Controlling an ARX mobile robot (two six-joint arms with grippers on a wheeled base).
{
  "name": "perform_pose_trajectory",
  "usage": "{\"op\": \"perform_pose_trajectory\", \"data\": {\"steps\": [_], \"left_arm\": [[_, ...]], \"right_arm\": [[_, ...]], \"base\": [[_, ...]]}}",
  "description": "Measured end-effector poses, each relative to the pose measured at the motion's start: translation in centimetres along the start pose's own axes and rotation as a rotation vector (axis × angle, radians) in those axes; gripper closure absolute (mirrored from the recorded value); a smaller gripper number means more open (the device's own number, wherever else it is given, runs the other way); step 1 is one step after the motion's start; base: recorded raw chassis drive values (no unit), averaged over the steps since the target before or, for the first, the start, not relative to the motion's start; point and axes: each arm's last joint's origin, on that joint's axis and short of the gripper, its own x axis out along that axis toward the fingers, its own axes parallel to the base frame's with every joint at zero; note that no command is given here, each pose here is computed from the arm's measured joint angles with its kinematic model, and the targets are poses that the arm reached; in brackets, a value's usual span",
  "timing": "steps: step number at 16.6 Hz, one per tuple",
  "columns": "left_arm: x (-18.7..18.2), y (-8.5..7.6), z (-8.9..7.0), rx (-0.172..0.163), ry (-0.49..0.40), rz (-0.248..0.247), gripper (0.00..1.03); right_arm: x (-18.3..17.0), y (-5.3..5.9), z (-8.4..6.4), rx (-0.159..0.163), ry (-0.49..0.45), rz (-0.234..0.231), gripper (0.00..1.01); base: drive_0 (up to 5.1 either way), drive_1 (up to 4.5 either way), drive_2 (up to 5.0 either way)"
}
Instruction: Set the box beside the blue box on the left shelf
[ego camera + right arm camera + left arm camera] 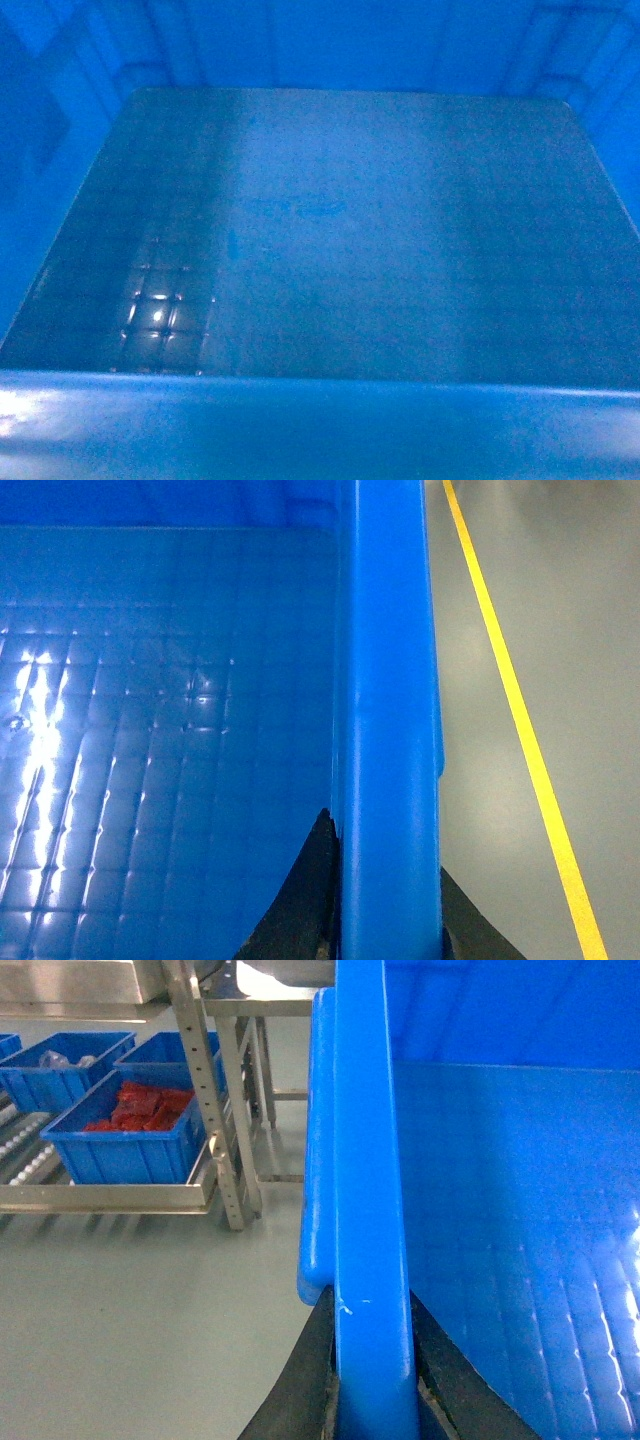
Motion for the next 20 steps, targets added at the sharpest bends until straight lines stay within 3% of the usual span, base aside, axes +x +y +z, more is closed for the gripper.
{"op": "perform_pose_trajectory", "data": {"steps": [20], "left_arm": [[0.00,0.00,0.00,0.000,0.000,0.000,0.95]], "right_arm": [[0.01,0.00,-0.02,0.000,0.001,-0.001,0.92]], "base": [[0.0,4.23,-4.3]]}}
